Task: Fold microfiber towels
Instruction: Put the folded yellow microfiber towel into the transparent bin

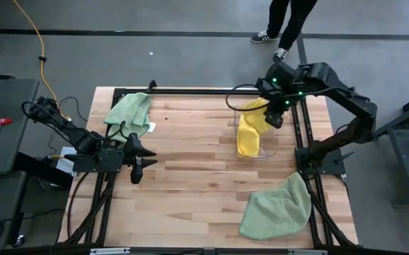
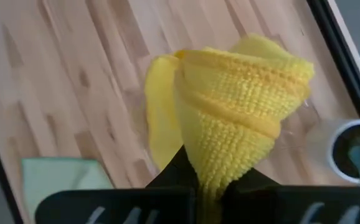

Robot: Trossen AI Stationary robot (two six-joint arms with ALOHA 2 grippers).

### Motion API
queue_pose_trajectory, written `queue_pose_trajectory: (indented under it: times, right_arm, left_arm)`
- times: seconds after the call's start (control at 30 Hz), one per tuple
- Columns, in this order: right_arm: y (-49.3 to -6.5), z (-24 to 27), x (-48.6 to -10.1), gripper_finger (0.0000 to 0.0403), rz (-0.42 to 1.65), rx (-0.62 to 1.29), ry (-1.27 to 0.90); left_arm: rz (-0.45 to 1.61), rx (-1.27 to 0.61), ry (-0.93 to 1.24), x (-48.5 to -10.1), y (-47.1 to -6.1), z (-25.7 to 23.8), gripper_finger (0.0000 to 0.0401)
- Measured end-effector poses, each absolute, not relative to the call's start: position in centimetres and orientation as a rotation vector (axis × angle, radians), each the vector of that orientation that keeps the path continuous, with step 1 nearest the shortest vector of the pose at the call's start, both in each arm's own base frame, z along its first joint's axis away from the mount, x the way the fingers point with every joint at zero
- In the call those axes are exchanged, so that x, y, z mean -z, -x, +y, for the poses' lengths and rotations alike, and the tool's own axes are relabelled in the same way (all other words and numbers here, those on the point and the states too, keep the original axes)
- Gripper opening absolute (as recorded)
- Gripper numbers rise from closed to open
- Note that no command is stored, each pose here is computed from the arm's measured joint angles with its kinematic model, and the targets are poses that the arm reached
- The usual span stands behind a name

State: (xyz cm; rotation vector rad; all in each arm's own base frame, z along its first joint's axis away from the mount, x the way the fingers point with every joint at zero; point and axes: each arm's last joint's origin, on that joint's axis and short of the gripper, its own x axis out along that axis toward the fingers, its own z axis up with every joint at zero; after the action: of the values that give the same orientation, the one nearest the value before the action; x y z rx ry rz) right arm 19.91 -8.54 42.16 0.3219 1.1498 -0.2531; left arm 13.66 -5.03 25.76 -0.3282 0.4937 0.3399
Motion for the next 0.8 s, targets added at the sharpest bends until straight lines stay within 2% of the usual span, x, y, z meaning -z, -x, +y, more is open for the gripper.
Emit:
queue_pose_trajectory:
  times: [0.13, 0.37, 0.57, 0.8]
  right_arm:
    - [-19.3, -10.2, -41.7, 0.0000, 1.168, 0.246, -0.257]
    - [-18.4, -12.1, -41.6, 0.0000, 1.198, 0.131, -0.009]
    - [-18.9, -13.3, -40.9, 0.0000, 1.191, 0.072, -0.056]
    - [-19.3, -14.5, -40.4, 0.0000, 1.057, -0.162, -0.095]
  left_arm:
    - [0.521, -0.291, 0.211, -25.7, -13.7, -5.1, 0.0127]
    - [0.532, -0.268, 0.159, -25.7, -13.7, -5.1, 0.0127]
    - [0.543, -0.247, 0.049, -25.7, -13.7, -5.1, 0.0127]
    - [0.504, -0.348, -0.003, -25.9, -13.6, -4.8, 0.0127]
